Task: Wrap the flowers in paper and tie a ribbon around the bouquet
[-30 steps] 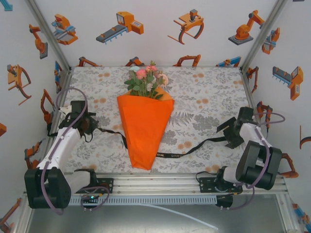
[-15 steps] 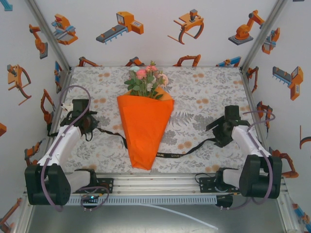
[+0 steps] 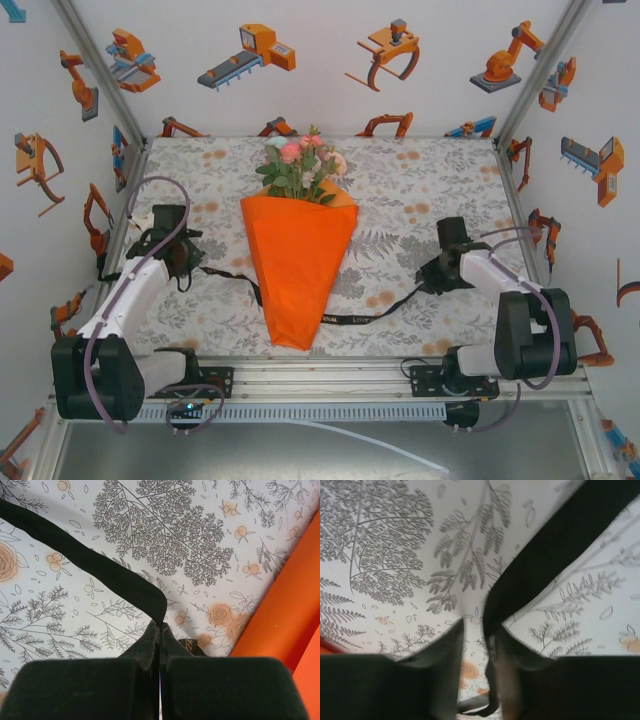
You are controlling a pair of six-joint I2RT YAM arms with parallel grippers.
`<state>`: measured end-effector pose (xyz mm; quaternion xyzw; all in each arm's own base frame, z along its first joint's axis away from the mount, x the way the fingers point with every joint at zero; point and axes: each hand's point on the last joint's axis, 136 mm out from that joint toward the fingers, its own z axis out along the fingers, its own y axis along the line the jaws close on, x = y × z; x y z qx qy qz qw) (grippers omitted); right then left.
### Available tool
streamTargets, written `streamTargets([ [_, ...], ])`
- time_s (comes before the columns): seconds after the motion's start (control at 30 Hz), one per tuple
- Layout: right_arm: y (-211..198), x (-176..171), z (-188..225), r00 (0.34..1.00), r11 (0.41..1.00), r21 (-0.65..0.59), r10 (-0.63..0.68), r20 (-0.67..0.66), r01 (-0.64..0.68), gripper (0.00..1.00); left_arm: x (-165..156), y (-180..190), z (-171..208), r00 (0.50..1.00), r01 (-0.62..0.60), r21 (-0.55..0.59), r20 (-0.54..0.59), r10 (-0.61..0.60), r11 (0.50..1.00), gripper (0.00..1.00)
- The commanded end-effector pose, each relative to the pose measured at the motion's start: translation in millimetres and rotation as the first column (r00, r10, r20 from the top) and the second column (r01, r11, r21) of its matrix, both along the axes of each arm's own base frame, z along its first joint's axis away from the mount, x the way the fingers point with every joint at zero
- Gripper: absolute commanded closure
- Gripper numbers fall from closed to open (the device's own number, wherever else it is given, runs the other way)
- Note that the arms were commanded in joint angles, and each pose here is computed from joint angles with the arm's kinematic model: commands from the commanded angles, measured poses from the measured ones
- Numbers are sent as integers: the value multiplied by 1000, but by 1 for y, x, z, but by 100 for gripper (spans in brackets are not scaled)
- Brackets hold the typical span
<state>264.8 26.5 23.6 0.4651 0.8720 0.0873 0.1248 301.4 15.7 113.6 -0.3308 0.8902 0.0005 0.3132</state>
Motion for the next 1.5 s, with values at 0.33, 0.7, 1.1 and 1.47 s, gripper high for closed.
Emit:
streamTargets([
  [0.33,-21,102,41,961,983,-183,27,275,25,100,45,9,10,996,-70,38,64,67,997,100],
  [0.7,-22,165,45,937,975,-210,11,349,67,100,82,35,1,972,-187,9,148,183,982,100],
  [1.1,9,168,63,898,989,-143,94,429,-35,100,121,13,8,966,-51,-93,247,72,994,100],
  [1.47,249,139,165,549,794,-216,562,618,-569,100,88,-73,70,876,317,99,352,-331,943,100],
])
